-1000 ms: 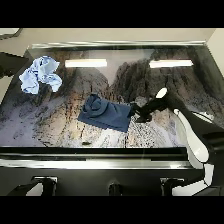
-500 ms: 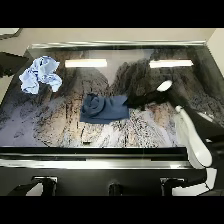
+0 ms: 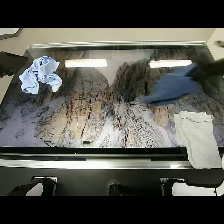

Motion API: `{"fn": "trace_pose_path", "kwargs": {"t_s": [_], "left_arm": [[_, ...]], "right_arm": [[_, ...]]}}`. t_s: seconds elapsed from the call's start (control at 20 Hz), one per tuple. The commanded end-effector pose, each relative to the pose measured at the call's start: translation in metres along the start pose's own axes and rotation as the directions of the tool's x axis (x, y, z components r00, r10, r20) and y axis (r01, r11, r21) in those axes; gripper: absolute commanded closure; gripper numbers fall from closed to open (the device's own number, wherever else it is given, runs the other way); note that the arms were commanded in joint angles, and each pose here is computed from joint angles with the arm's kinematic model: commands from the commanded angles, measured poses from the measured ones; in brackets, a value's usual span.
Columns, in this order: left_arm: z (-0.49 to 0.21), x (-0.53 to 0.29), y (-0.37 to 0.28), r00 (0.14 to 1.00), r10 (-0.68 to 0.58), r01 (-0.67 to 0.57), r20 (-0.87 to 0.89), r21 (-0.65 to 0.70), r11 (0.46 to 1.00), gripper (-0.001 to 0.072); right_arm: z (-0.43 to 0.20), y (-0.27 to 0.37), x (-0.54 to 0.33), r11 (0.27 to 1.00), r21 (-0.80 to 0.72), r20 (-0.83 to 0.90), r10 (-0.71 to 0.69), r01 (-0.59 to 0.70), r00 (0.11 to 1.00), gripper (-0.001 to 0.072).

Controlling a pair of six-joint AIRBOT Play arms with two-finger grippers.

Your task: Fold the shirts.

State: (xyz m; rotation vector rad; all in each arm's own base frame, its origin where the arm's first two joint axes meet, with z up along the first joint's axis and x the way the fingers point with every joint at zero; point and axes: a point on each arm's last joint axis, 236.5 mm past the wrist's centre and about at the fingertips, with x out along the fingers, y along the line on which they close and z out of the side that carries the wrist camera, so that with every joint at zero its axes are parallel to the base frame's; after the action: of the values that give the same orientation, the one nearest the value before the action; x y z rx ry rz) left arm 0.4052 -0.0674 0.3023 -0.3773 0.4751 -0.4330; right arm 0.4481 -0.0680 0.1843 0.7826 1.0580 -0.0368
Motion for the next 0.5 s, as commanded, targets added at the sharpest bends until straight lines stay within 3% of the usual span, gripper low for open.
{"fn": "trace_pose_path", "kwargs": {"t_s": [0.0,0.35,0.45], "left_arm": [[0.001,0.000,0.001,1.000,0.002,-0.002,0.006,0.000,1.000,0.0683],[0.001,0.000,0.001,1.000,0.002,-0.002,0.006,0.000,1.000,0.0683],[0.001,0.000,0.001,1.000,0.002,-0.002,0.006,0.000,1.000,0.0683]], "right_arm": [[0.015,-0.079,-0.059,0.974,0.199,0.049,-0.124,0.112,0.991,0.0670],[0.015,-0.138,-0.105,0.908,0.397,0.089,-0.185,0.136,0.979,0.0669],[-0.002,-0.155,-0.119,0.868,0.454,0.043,-0.244,0.199,0.969,0.0668]]}}
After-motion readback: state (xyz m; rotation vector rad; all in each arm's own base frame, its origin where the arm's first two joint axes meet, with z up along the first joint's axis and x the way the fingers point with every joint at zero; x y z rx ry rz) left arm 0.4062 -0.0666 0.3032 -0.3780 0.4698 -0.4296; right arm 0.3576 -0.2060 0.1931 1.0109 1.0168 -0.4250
